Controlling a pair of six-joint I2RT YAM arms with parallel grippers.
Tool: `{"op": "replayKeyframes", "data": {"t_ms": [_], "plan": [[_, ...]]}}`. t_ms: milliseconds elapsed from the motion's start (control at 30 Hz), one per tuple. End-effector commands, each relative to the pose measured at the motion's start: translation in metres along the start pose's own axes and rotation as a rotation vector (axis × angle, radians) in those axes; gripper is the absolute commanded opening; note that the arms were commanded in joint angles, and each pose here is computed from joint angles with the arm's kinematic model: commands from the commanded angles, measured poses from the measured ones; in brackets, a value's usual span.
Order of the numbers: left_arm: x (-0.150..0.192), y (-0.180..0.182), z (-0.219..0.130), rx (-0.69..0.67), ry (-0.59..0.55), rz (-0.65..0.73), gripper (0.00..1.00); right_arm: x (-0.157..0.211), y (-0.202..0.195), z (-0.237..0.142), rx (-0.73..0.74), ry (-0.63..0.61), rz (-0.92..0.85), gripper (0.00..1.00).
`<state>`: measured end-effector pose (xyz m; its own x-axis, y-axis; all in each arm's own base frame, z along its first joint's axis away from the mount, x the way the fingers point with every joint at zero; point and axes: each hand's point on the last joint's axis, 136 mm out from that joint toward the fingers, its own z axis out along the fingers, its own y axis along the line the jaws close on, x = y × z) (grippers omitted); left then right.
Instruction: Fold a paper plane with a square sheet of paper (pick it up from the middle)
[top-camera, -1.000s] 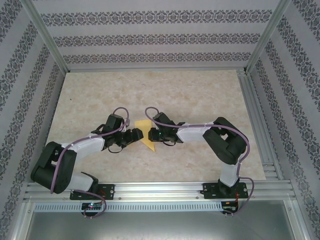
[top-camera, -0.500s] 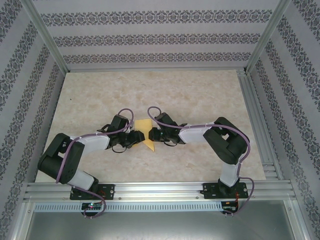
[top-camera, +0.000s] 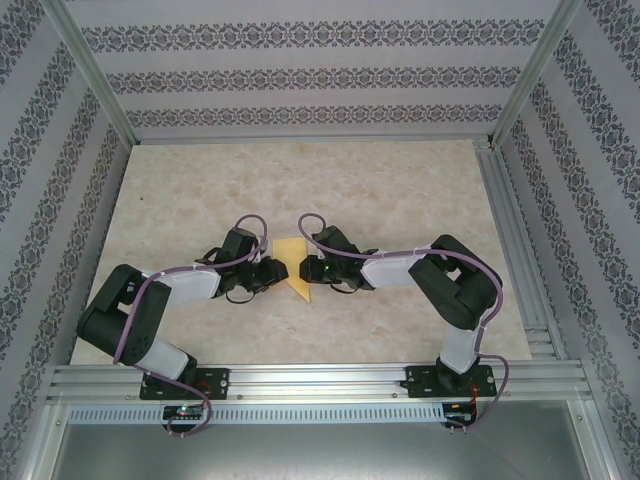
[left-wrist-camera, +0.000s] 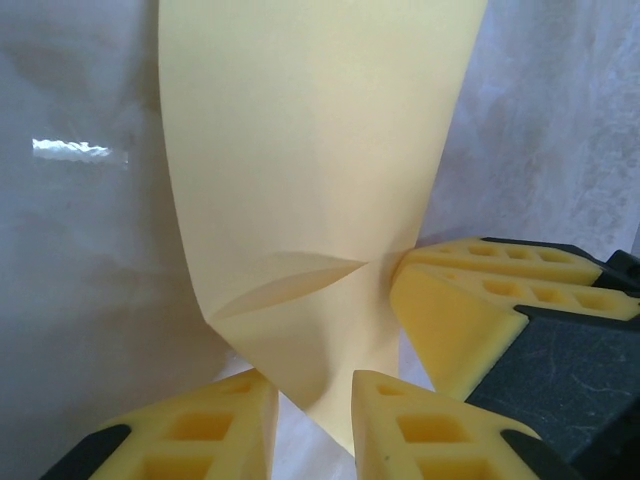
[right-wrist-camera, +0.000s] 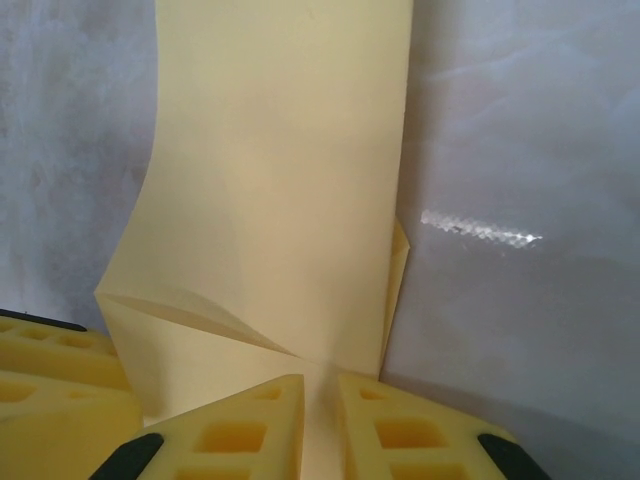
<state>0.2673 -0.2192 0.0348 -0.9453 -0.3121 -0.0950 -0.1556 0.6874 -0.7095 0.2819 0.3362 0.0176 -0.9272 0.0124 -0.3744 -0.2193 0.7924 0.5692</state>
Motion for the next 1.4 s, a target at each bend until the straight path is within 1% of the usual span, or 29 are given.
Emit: {"op": "replayKeyframes", "data": {"t_ms": [0,267,600,700,800,867,967,1100,1233,1267,1367], "plan": [[-0.011,-0.015,0.001,0.042,-0.041,0.021,0.26,-0.001,-0.002,-0.006,-0.004,-0.004,-0.022,0.17],[-0.014,-0.017,0.004,0.059,-0.055,0.008,0.25,0.0,-0.003,-0.004,-0.003,-0.005,-0.043,0.18],[-0.028,-0.015,0.005,0.038,-0.114,0.008,0.24,0.008,-0.015,0.0,0.024,0.011,-0.086,0.18],[-0.03,-0.015,0.006,0.029,-0.114,0.012,0.2,0.01,-0.017,0.0,0.032,0.012,-0.104,0.18],[-0.03,-0.012,0.009,0.015,-0.106,0.014,0.12,0.008,-0.02,-0.001,0.042,0.002,-0.122,0.2],[-0.03,-0.012,0.009,0.014,-0.106,0.013,0.06,0.003,-0.017,-0.005,0.041,-0.022,-0.142,0.23],[-0.03,-0.013,0.007,-0.007,-0.106,0.014,0.01,-0.011,-0.007,-0.015,0.031,-0.075,-0.187,0.29],[-0.029,-0.017,-0.002,-0.052,-0.12,0.027,0.0,-0.036,0.011,-0.041,0.024,-0.191,-0.252,0.39],[-0.028,-0.019,-0.012,-0.118,-0.152,0.027,0.0,-0.05,0.024,-0.072,0.06,-0.33,-0.359,0.5],[-0.028,-0.019,-0.014,-0.131,-0.161,0.022,0.0,-0.049,0.023,-0.077,0.079,-0.358,-0.388,0.51],[-0.028,-0.021,-0.018,-0.158,-0.183,0.002,0.0,-0.043,0.027,-0.086,0.095,-0.405,-0.483,0.52]]}}
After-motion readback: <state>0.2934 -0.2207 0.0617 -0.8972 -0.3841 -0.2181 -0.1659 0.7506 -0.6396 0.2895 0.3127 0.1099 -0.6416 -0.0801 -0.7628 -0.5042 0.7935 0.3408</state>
